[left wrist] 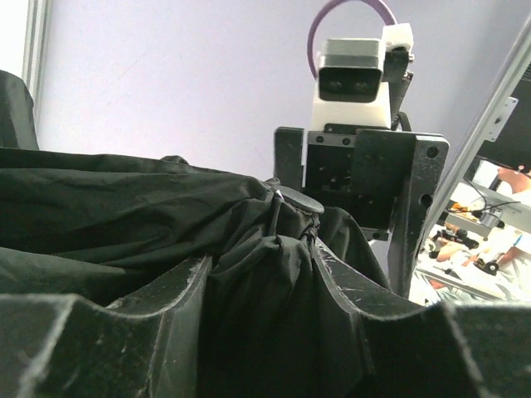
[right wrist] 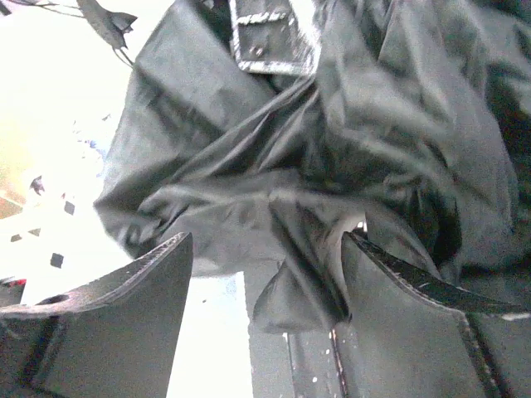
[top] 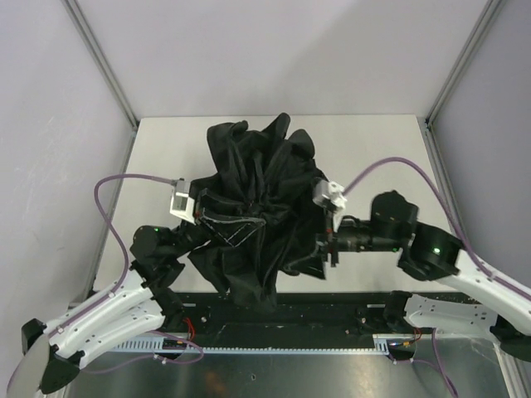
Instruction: Put away the umbrella
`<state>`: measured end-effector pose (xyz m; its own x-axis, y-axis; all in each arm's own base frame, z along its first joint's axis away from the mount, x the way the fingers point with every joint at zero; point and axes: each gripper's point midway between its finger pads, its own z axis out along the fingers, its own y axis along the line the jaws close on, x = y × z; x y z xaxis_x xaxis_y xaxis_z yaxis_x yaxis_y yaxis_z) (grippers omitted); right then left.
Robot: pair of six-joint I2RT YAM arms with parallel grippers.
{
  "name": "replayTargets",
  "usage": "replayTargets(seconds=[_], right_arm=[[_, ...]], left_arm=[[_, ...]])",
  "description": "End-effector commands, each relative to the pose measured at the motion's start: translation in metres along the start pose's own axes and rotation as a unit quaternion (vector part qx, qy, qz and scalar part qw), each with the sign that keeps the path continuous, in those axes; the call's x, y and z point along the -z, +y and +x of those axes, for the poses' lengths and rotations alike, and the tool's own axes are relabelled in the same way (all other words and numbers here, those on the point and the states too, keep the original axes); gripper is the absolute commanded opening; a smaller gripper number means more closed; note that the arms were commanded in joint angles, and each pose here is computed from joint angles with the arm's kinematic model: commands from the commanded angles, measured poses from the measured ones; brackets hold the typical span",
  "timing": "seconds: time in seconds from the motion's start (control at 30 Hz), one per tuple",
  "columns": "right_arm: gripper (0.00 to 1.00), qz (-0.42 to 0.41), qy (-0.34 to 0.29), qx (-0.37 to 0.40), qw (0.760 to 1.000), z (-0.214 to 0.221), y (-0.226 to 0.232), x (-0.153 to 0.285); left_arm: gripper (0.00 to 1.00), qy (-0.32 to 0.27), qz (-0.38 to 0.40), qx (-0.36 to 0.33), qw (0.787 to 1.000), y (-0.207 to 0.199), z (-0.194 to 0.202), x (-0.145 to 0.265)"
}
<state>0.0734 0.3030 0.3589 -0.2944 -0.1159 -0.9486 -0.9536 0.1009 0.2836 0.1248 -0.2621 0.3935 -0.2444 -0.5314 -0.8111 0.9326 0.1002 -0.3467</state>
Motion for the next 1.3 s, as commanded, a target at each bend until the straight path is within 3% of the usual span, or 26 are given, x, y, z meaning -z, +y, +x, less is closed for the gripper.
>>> replayTargets(seconds=[0.0,0.1,0.2,0.57,0.73,0.8,0.83,0.93,0.97,1.17,1.27], right_arm=[[0.80,0.060,-0.008,-0.001,0.998,-0.001,0.003,0.044],[0.86,0.167,0.002,0.003,0.986,0.011,-0.032,0.070],[0.87,0.212,0.024,0.005,0.977,0.027,-0.050,0.082],[0.71,0.124,0.040,0.006,0.991,0.045,-0.037,0.053],[0.69,0.108,0.027,0.009,0.994,0.044,-0.034,0.040],[0.62,0.123,0.017,0.015,0.992,0.039,-0.041,0.034],[0.54,0.128,0.011,0.017,0.992,0.036,-0.044,0.032],[0.13,0.132,0.011,0.022,0.991,0.033,-0.049,0.025],[0.07,0.139,0.015,0.018,0.990,0.035,-0.052,0.026],[0.00,0.223,0.071,-0.034,0.972,0.052,-0.075,0.050],[0.00,0.220,0.090,-0.057,0.970,0.051,-0.069,0.052]], left_arm=[[0.00,-0.055,0.057,-0.030,0.996,-0.033,-0.040,-0.001],[0.00,-0.057,0.064,-0.032,0.996,-0.038,-0.044,0.001],[0.00,-0.061,0.068,-0.033,0.995,-0.042,-0.048,0.003],[0.00,-0.064,0.074,-0.036,0.995,-0.048,-0.055,0.004],[0.00,-0.072,0.058,-0.043,0.995,-0.042,-0.062,0.001],[0.00,-0.072,0.059,-0.045,0.995,-0.043,-0.064,-0.001],[0.00,-0.072,0.061,-0.046,0.994,-0.043,-0.065,-0.002],[0.00,-0.068,0.061,-0.058,0.994,-0.041,-0.064,-0.004],[0.00,-0.068,0.058,-0.067,0.994,-0.039,-0.064,-0.005],[0.00,-0.066,-0.047,-0.112,0.990,0.011,-0.065,-0.006],[0.00,-0.055,-0.090,-0.117,0.988,0.037,-0.058,-0.007]])
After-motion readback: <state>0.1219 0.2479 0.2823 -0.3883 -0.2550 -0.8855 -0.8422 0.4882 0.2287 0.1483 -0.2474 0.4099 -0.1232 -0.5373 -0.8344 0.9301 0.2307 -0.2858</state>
